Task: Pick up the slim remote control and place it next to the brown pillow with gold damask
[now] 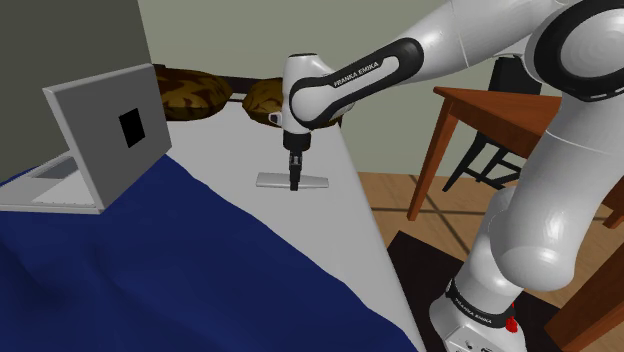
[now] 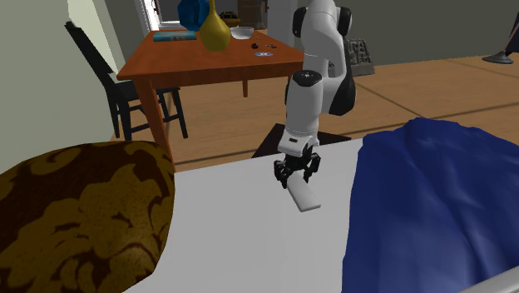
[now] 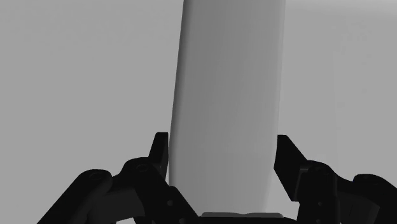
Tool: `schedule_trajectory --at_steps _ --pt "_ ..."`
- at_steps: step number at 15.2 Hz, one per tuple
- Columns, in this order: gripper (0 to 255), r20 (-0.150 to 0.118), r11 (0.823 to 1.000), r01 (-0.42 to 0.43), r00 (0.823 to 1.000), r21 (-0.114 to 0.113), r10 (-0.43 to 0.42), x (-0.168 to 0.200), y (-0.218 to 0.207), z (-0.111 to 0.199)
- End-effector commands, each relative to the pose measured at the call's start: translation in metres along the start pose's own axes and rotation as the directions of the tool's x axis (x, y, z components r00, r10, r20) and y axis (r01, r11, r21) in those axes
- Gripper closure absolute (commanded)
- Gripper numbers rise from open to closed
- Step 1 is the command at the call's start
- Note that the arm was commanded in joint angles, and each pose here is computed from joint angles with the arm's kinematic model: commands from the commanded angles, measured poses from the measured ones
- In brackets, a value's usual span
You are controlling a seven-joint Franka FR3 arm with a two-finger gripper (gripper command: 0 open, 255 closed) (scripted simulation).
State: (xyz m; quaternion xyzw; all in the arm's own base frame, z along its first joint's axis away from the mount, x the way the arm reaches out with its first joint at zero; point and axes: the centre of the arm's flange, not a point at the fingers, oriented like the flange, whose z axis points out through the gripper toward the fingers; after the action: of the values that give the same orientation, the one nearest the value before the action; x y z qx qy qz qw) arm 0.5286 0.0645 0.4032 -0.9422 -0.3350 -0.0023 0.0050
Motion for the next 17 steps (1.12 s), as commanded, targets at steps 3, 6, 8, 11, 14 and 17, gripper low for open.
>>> schedule_trajectory --at_steps 3,6,8,11,14,17 --pt "255 0.000 1.000 0.000 1.000 0.000 0.000 0.000 0.000 0.000" --pt "255 0.000 1.000 0.000 1.000 0.000 0.000 0.000 0.000 0.000" --pt "255 0.000 1.000 0.000 1.000 0.000 0.000 0.000 0.000 -0.010" --pt "255 0.000 1.000 0.000 1.000 0.000 0.000 0.000 0.000 -0.026" --pt "255 0.000 1.000 0.000 1.000 0.000 0.000 0.000 0.000 -0.042" --pt "255 0.000 1.000 0.000 1.000 0.000 0.000 0.000 0.000 -0.058"
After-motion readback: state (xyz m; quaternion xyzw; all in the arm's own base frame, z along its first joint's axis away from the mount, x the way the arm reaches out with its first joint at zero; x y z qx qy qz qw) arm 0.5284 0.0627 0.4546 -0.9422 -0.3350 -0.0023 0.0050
